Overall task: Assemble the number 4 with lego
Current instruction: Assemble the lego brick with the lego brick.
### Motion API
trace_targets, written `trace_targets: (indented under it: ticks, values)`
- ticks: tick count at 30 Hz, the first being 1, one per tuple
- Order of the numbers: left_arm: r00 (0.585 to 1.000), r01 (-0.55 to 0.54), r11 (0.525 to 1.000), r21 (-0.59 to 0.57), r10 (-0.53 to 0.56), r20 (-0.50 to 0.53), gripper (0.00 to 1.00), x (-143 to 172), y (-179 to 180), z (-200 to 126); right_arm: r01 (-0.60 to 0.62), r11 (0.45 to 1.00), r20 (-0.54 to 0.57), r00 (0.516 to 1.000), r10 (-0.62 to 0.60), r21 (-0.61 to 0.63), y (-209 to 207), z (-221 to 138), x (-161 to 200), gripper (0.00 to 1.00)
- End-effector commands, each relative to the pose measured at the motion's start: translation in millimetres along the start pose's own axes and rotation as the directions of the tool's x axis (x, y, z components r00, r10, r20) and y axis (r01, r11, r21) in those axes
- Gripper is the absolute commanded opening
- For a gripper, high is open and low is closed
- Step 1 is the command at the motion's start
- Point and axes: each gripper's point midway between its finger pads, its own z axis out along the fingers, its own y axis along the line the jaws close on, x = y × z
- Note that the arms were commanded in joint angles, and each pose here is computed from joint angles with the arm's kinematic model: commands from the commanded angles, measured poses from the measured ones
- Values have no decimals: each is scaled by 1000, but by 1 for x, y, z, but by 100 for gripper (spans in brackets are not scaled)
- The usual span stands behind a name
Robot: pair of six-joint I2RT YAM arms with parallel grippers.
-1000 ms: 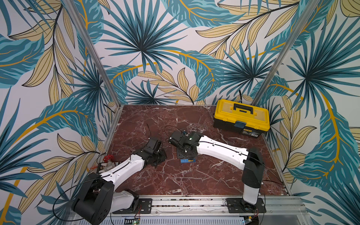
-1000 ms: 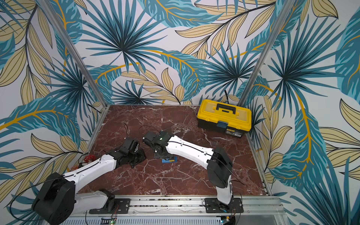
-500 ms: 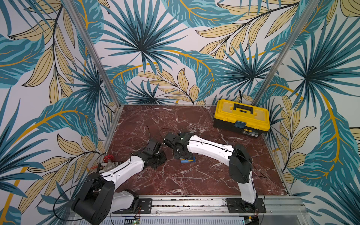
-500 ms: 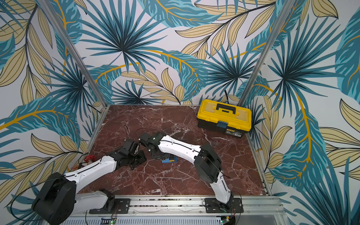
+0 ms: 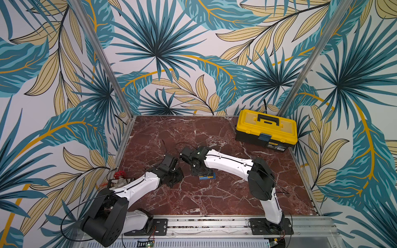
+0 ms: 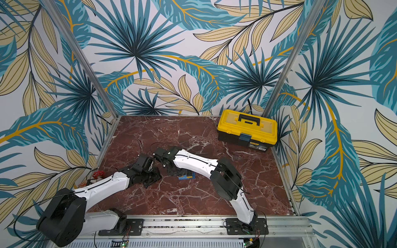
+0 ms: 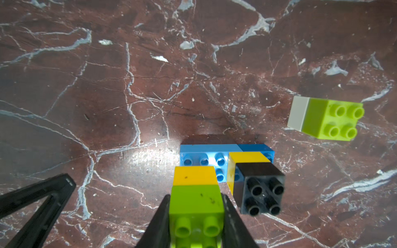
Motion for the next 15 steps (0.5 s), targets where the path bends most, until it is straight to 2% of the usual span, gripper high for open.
trace_targets:
  ticks: [1,15]
  values:
    - [1000,6,1000,-8,-7,-12,10,4,7,5,-9,999,-26,1000,10,32,-4,15,5,20]
    - [1000,4,1000,-8,-4,-15,10,5,7,5,-8,999,-64,998,10,44,-12,35,12,20]
